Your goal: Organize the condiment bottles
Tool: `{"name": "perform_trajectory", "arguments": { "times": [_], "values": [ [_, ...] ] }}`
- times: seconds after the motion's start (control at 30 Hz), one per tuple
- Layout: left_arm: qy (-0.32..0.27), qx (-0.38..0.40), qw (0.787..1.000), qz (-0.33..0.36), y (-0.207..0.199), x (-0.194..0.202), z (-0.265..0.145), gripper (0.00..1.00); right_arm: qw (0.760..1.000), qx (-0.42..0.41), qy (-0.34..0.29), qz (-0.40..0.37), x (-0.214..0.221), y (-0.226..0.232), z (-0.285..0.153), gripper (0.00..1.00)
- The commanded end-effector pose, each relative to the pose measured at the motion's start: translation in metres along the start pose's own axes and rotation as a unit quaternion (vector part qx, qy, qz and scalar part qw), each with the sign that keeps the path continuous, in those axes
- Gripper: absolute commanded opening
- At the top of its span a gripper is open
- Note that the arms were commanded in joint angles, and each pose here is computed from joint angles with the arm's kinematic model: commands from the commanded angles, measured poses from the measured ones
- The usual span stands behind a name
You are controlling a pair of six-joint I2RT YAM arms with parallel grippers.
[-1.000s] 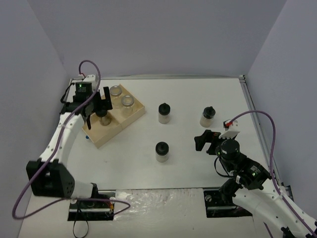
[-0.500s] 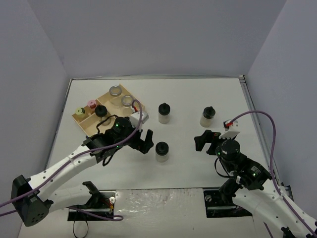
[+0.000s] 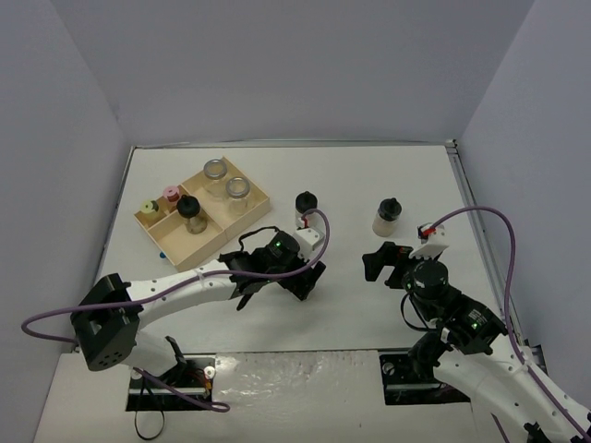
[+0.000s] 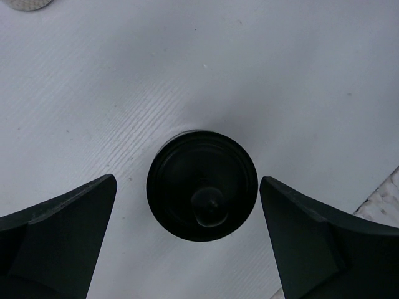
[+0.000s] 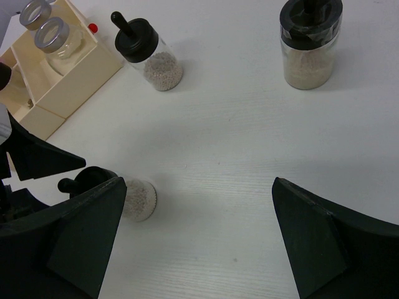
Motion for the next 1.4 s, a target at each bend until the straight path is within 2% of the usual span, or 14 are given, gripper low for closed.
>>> {"name": "perform_trajectory", "arguments": {
  "times": [0.0,0.13,0.2,0.43,0.47,0.53,0.6,0.67,0.8,1.03,1.1,1.37],
  "values": [
    [-0.072,-0.019,0.997,0.001,-0.003,-0.044,-0.005,0.97,1.0,0.002,-0.023,0.017,-0.01,0.004,0.002,1.0],
    [-0.072,-0.022,0.997,-0.003,-0.003,-0.044,-0.001,0.93,1.0,0.002,-0.021,0.016,-0.009,0.004,0.002,1.0],
    [-0.071,-0.017,0.997,-0.005,-0.005,-0.045,0.0,0.85,1.0,0.003,-0.021,0.016,-0.009,0.003,0.002,1.0],
    [-0.071,-0.011,0.997,-0.016,-0.007,-0.045,-0.003,0.39,1.0,0.003,-0.021,0.016,-0.008,0.003,0.003,1.0],
    [-0.068,-0.014,0.997,-0.018,-0.006,-0.043,-0.005,0.35,1.0,0.002,-0.021,0.016,-0.009,0.003,0.002,1.0],
    [-0.078,-0.028,0.996,-0.026,-0.002,-0.045,-0.015,0.14,1.0,0.002,-0.022,0.016,-0.009,0.003,0.002,1.0],
    [-0.083,-0.048,0.995,-0.037,0.005,-0.044,-0.026,0.07,1.0,0.0,-0.022,0.017,-0.009,0.004,0.002,1.0],
    [-0.088,-0.073,0.992,-0.047,0.012,-0.044,-0.036,0.05,1.0,0.0,-0.023,0.018,-0.009,0.004,0.001,1.0],
    [-0.114,-0.162,0.975,-0.097,0.055,-0.049,-0.086,0.04,1.0,-0.004,-0.023,0.018,-0.009,0.005,0.0,1.0],
    [-0.152,-0.25,0.937,-0.189,0.139,-0.048,-0.153,0.01,1.0,-0.004,-0.025,0.017,-0.01,0.005,0.0,1.0],
    [-0.157,-0.283,0.921,-0.219,0.171,-0.046,-0.171,0.01,1.0,-0.005,-0.024,0.016,-0.01,0.005,0.0,1.0],
    [-0.185,-0.323,0.883,-0.285,0.252,-0.059,-0.196,0.0,0.999,-0.01,-0.026,0.019,-0.009,0.006,-0.001,1.0]
  ]
}}
Point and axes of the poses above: each gripper's point midway between its finger pads, its own z axis out along the fingers, its own y axis along the line the jaws close on, x = y × z, the point moved 4 cm from there along -z, back along the fingers, and after that the axes turned 7 degrees about -z, right-handed, at the moved point
